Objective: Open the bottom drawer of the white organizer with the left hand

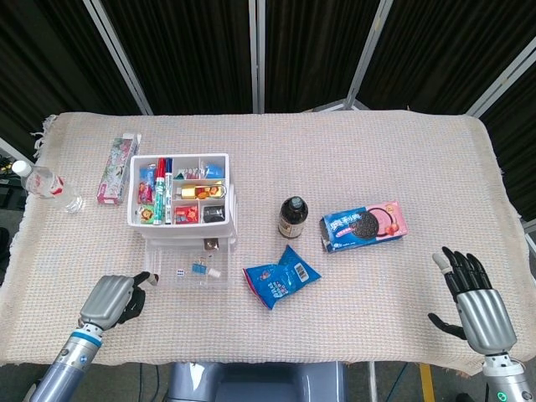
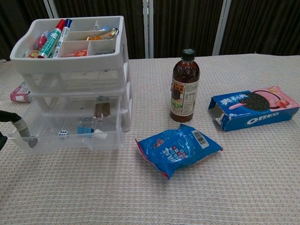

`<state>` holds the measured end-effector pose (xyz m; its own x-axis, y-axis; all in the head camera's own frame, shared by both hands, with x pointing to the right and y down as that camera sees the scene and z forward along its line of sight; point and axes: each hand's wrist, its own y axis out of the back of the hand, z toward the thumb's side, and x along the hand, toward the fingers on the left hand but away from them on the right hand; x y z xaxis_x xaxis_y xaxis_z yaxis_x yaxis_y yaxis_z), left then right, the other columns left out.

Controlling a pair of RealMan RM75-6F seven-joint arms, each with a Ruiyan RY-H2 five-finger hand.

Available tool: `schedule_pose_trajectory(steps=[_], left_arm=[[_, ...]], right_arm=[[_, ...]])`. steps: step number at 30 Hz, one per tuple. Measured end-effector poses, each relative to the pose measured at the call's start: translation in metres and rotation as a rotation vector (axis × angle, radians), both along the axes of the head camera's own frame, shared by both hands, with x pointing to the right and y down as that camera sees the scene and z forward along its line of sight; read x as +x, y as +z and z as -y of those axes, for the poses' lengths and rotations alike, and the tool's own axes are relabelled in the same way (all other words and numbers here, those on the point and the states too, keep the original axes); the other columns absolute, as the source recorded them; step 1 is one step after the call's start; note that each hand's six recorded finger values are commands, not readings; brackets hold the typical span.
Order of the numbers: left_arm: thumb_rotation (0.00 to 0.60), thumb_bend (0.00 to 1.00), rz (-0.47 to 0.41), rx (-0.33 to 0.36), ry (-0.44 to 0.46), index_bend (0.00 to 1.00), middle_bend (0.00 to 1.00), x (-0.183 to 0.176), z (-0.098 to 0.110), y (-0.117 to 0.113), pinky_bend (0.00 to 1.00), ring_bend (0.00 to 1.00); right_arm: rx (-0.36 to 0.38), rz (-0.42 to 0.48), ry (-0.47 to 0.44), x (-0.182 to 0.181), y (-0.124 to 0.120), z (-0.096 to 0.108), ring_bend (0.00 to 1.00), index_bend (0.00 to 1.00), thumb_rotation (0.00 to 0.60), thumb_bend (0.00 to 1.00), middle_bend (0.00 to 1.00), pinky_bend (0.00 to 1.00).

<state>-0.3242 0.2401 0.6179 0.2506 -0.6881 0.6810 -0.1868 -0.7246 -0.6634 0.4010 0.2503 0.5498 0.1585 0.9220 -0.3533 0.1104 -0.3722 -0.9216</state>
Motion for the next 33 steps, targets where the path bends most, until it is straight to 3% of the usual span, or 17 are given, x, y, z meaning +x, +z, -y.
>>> schedule_pose_trajectory(steps=[9, 13, 21, 28, 33], left_arm=[[0.6, 0.73, -0.017, 0.001, 0.013, 0.38, 0.85, -0.002, -0.008, -0.007, 0.64, 0.84], [0.6, 0.73, -0.015, 0.014, 0.01, 0.29, 0.85, -0.004, -0.007, -0.008, 0.64, 0.84], [0.6, 0.53, 0.001, 0.056, -0.003, 0.2, 0.85, -0.011, 0.001, -0.013, 0.64, 0.84], [0.6, 0.4, 0.013, 0.102, -0.014, 0.2, 0.85, -0.014, 0.015, -0.022, 0.64, 0.84], [0.6, 0.29, 0.035, 0.155, 0.02, 0.28, 0.86, -0.009, 0.03, -0.032, 0.64, 0.84]], right_arm=[[-0.002, -0.004, 0.001, 0.0, 0.001, 0.0, 0.0, 0.0, 0.6, 0.02, 0.0, 0.0], [-0.002, -0.005, -0.001, 0.0, 0.001, 0.0, 0.0, 0.0, 0.6, 0.02, 0.0, 0.0], [-0.003, -0.008, -0.001, -0.001, 0.002, 0.0, 0.0, 0.0, 0.6, 0.02, 0.0, 0.0], [-0.002, -0.007, 0.0, -0.001, 0.002, 0.0, 0.0, 0.0, 0.6, 0.02, 0.0, 0.0], [-0.003, -0.007, 0.0, -0.001, 0.002, 0.0, 0.0, 0.0, 0.6, 0.02, 0.0, 0.0]])
